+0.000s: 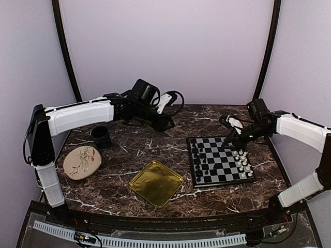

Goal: Set up the chess pieces on the board
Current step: Pick up the pawn from g8.

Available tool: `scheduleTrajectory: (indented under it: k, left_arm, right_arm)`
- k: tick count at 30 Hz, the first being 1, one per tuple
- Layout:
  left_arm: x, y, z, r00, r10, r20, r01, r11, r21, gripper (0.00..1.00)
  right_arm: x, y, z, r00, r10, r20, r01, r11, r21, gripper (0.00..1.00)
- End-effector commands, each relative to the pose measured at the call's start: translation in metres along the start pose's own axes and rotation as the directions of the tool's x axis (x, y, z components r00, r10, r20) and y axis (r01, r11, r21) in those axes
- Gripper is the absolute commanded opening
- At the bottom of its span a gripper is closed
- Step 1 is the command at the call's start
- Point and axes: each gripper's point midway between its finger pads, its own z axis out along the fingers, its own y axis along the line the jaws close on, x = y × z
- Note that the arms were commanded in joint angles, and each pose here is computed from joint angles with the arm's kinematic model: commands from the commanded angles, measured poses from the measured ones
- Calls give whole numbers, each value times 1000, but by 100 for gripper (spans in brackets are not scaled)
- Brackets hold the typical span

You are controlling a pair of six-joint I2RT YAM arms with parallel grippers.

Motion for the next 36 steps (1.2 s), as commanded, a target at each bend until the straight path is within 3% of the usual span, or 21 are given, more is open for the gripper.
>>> scheduleTrajectory:
  k: [1, 7, 17, 23, 28, 36]
  left_arm:
    - [27, 25, -25, 998, -60, -11, 59, 996, -68, 42]
    - [55, 52, -29, 991, -120, -56, 111, 983, -144, 49]
    - [59, 46, -20, 979, -185, -81, 181, 982, -60, 51]
    - [56, 48, -23, 975, -208, -74, 206, 978, -41, 51]
    - [55, 50, -24, 975, -211, -72, 208, 977, -45, 51]
    - [53, 49, -27, 974, -215, -67, 212, 976, -41, 51]
  right_arm:
    - [2, 8, 14, 990, -115, -85, 116, 993, 13, 36]
    - [18, 25, 37, 958, -212, -194, 212, 977, -20, 34]
    - [19, 31, 51, 929, -259, -264, 261, 965, -28, 30]
    - [-40, 7, 62, 963, -196, -182, 206, 978, 33, 24]
    - [-77, -8, 92, 983, -103, -152, 102, 995, -10, 20]
    - [-78, -22, 140, 967, -1, -255, -16, 998, -63, 17]
